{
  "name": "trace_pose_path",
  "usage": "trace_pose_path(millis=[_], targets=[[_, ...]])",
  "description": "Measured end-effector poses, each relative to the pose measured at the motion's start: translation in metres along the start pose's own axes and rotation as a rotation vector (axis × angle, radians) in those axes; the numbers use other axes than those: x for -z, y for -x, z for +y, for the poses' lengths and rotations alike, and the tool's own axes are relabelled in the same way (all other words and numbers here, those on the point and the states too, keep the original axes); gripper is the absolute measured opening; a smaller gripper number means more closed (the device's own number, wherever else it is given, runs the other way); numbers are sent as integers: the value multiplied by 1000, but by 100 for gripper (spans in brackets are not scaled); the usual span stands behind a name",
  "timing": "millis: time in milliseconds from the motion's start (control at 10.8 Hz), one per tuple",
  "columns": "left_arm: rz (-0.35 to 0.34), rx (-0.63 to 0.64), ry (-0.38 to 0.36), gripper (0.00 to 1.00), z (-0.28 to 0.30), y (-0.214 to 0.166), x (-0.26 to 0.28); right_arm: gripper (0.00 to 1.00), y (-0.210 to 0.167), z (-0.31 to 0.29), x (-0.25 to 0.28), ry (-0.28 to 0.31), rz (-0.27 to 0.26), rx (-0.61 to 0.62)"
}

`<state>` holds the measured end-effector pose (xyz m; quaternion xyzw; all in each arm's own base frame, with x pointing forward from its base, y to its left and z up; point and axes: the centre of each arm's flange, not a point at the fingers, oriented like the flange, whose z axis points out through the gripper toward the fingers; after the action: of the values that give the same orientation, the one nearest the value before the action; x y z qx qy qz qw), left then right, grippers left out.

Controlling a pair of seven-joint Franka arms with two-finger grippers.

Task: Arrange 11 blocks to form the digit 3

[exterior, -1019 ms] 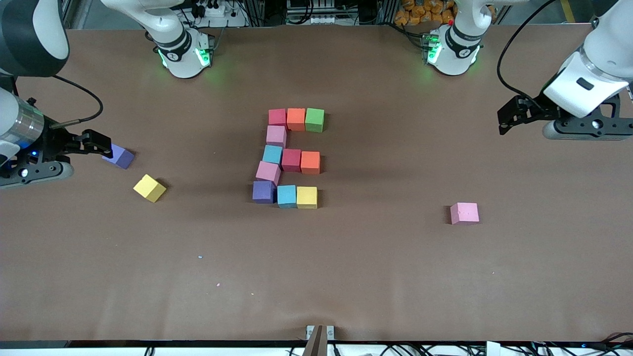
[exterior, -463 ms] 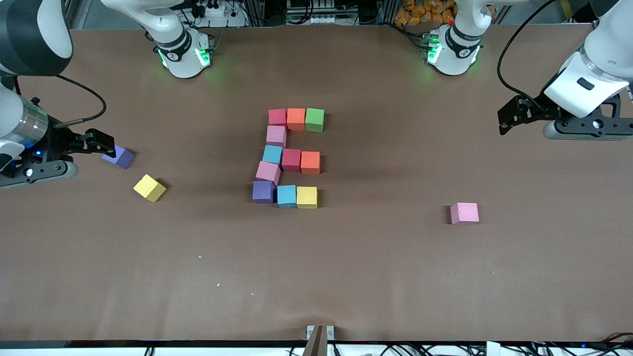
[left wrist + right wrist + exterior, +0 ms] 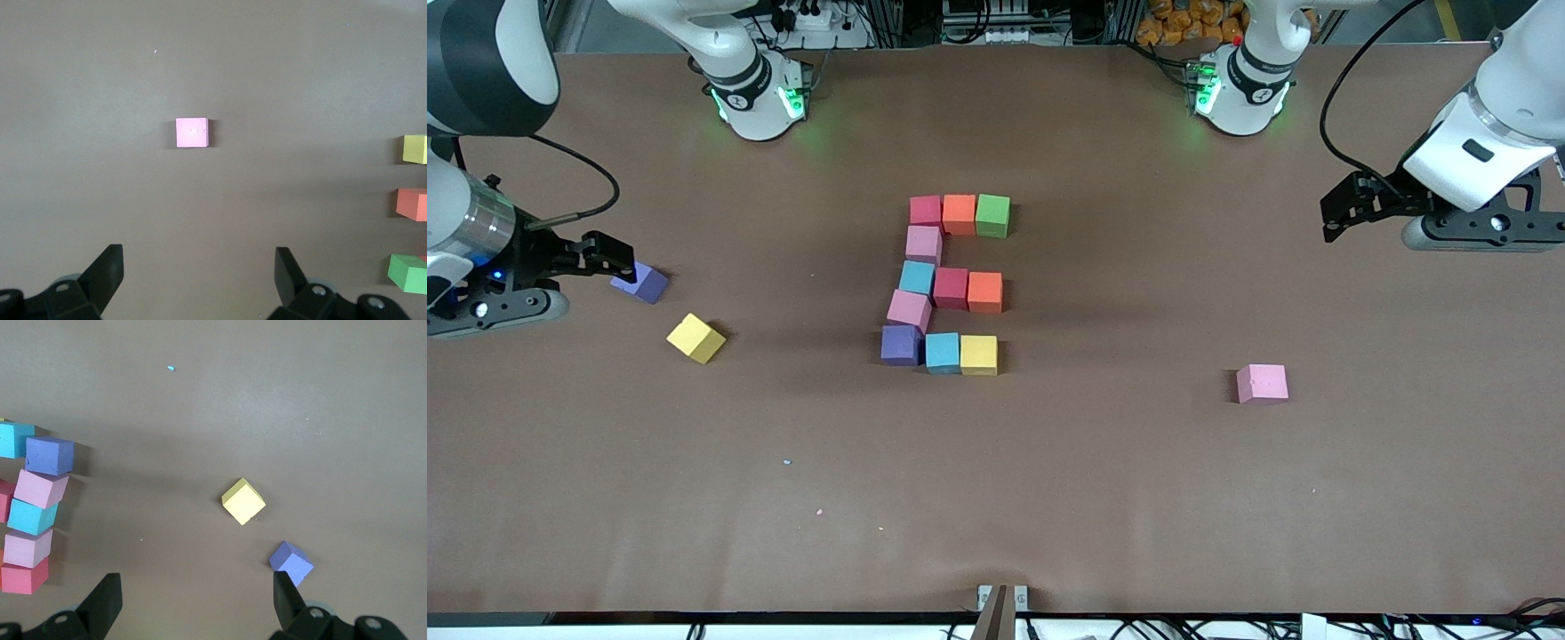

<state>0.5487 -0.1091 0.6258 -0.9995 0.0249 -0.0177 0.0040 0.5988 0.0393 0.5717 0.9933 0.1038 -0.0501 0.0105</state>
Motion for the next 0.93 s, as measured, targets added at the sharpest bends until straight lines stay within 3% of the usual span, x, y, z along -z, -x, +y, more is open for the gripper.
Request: trace_pose_path(millis=[278, 463, 927], targets=[[0, 0, 0, 100, 0, 0, 0, 100, 0, 0, -1, 0, -2, 1], [0, 0, 0, 100, 0, 0, 0, 100, -6, -6, -14, -3, -32, 12], [-1, 8, 0, 100, -4, -1, -1, 100, -14, -56, -21, 5, -68, 90]])
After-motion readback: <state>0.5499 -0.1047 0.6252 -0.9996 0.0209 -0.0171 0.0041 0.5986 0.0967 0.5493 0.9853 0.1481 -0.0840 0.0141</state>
